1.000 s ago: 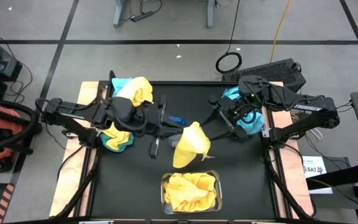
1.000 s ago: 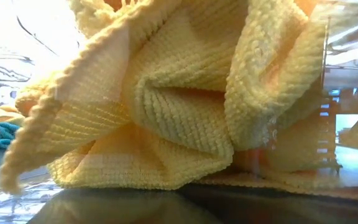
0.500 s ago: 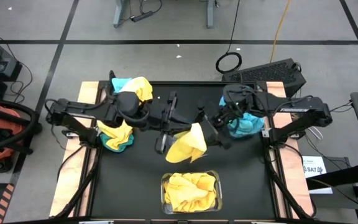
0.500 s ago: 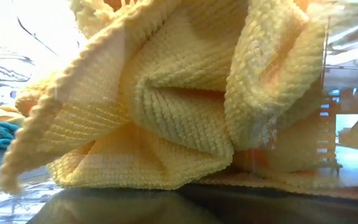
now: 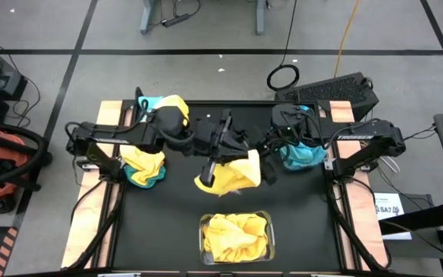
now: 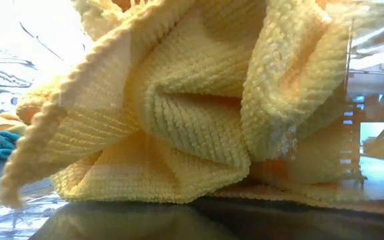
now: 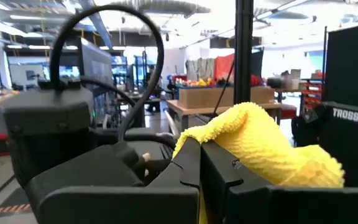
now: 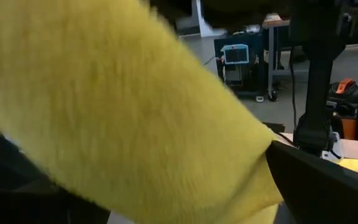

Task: Sort microfiber towel by color & place in baskets
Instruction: Put the yellow towel into the bottom transparent bin

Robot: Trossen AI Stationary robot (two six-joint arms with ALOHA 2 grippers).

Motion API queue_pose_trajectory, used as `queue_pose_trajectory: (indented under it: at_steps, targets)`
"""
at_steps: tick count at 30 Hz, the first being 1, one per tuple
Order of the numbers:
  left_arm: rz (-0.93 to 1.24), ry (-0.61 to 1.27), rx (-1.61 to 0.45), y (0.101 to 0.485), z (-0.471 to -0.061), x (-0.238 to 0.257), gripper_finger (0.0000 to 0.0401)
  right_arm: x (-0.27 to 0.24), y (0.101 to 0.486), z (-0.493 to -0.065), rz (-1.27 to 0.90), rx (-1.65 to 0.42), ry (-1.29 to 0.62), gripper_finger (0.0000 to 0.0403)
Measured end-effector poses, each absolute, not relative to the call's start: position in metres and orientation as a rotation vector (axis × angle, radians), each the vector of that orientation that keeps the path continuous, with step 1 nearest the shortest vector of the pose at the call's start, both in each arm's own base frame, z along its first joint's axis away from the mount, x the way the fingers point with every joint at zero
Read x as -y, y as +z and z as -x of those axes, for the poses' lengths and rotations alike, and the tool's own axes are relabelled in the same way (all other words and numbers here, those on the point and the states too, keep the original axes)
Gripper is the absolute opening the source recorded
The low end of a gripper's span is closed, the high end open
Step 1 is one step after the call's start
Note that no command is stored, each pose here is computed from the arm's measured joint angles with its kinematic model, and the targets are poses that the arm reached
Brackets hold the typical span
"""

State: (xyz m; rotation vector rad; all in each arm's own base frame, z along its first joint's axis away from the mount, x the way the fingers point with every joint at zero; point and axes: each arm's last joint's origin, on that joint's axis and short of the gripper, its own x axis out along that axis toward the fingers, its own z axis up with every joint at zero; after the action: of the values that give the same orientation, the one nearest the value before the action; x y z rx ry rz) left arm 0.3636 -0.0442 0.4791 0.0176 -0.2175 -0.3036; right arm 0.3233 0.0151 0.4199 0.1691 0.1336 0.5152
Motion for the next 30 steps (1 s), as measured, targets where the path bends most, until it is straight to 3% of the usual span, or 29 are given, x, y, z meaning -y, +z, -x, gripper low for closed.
queue_pose_trajectory:
  at_steps: [3, 6, 17, 24, 30]
  targets:
    - [-0.021, -0.308, 0.201, 0.481, -0.365, 0.041, 0.0, -0.015, 0.42, -0.323, -0.174, -0.138, 0.511, 0.0358]
    - [-0.024, -0.326, 0.213, 0.484, -0.363, 0.038, 0.0, -0.015, 0.42, -0.323, -0.176, -0.138, 0.512, 0.0309]
    - [-0.025, -0.357, 0.2, 0.483, -0.364, 0.038, 0.0, -0.015, 0.417, -0.322, -0.14, -0.153, 0.564, 0.0026]
    - [-0.024, -0.359, 0.195, 0.482, -0.364, 0.038, 0.0, -0.012, 0.421, -0.31, -0.14, -0.182, 0.559, 0.001]
    - [-0.022, -0.38, 0.157, 0.482, -0.359, 0.038, 0.0, -0.007, 0.435, -0.274, -0.14, -0.237, 0.47, 0.0005]
